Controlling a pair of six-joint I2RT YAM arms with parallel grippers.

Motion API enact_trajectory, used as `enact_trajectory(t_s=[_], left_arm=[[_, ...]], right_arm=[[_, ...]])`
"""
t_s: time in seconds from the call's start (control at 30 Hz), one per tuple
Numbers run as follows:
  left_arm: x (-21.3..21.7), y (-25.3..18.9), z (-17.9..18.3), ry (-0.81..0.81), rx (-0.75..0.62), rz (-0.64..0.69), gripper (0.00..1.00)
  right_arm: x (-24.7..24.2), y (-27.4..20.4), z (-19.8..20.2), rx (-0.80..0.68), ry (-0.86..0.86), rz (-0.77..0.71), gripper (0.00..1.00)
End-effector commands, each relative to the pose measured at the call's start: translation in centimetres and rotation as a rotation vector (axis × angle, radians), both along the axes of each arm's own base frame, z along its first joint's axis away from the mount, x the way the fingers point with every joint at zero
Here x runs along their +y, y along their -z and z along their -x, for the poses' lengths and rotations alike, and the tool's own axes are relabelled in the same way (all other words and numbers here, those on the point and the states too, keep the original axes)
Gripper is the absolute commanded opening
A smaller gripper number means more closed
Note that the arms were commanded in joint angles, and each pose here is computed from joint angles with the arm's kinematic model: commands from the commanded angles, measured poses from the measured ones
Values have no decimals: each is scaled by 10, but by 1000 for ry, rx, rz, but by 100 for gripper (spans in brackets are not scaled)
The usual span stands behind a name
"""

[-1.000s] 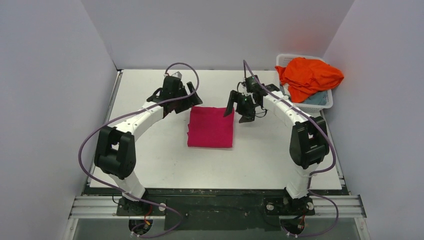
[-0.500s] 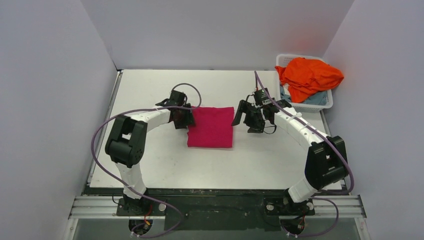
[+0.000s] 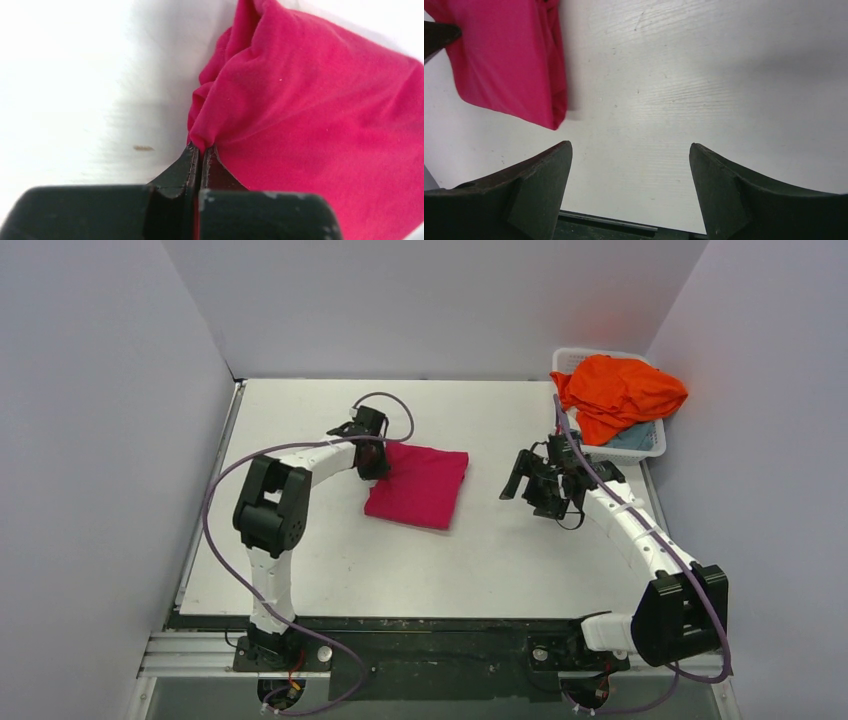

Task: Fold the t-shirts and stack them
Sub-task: Put the neatly folded tshirt into the corner of the board with the left arm

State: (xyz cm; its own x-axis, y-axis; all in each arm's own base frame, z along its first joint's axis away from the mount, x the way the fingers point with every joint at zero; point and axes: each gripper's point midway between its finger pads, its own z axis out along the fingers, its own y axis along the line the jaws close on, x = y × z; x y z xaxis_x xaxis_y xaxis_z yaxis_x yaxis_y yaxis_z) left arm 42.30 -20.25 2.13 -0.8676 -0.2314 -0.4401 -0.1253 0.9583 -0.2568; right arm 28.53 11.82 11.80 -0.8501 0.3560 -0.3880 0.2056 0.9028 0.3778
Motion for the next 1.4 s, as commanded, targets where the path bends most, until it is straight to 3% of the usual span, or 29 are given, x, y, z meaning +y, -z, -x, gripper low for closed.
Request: enact_trajectory(t_s=[0.0,0.23,0.47,0.6,0.77,1.0,1.37], left_arm=[[75,18,-20,-140,21,-231,0],[155,-31,-99,-258,-84,-367,0],[236,-65,-143,-199,-84,-502,0],[267,-78,-167,-184,-110,-421,0],[301,-92,-190,-191,-202,-413,0],[335,-81,-195,-243,-217,-285,0],[363,-82,-207,-305,-280,-231,0]], right_arm=[[-19,3,8,-2,-7,68,82],[-30,9,1,19,-48,100,81],[-38,20,0,66,-32,103,81],[-40,29,5,118,-22,80,81],[-44,35,5,143,-12,83,80],[-46,44,6,188,2,70,80],[-53,45,10,203,33,79,80]])
